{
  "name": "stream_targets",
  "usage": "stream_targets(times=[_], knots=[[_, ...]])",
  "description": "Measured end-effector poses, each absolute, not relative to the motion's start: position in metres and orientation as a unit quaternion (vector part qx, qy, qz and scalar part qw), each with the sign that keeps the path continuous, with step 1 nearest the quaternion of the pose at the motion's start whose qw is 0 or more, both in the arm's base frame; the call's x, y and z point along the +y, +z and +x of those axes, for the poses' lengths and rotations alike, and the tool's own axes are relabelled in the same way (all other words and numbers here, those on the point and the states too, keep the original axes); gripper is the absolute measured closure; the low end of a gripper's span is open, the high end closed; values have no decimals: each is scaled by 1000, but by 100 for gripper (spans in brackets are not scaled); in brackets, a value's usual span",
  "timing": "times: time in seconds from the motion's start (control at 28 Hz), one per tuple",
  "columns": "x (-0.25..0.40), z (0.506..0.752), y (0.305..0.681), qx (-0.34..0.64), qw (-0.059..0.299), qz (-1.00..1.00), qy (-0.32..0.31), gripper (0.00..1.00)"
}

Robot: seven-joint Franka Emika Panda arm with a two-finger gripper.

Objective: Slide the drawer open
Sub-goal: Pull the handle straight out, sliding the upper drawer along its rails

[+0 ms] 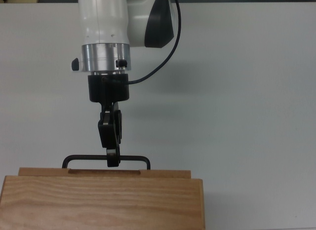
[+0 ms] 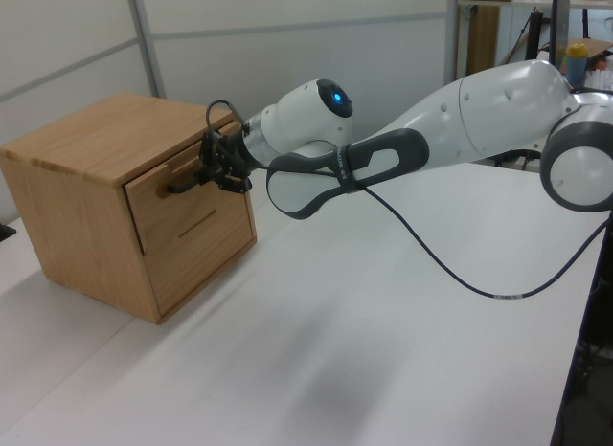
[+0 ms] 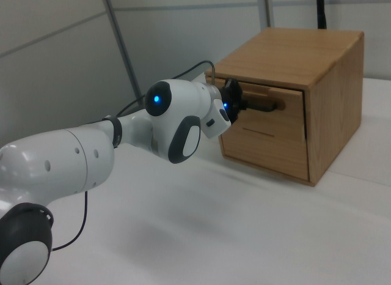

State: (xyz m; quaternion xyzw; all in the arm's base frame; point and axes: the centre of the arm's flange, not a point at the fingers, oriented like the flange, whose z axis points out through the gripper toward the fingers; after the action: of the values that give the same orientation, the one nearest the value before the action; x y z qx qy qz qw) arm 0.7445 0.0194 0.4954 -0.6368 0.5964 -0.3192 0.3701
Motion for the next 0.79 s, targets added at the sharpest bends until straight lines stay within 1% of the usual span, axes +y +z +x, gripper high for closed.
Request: stream_targets(times=[0.46, 0.79], knots=[[20, 708, 503, 606, 350, -645, -306, 83], [16, 694, 520, 631, 312, -662, -258, 83]])
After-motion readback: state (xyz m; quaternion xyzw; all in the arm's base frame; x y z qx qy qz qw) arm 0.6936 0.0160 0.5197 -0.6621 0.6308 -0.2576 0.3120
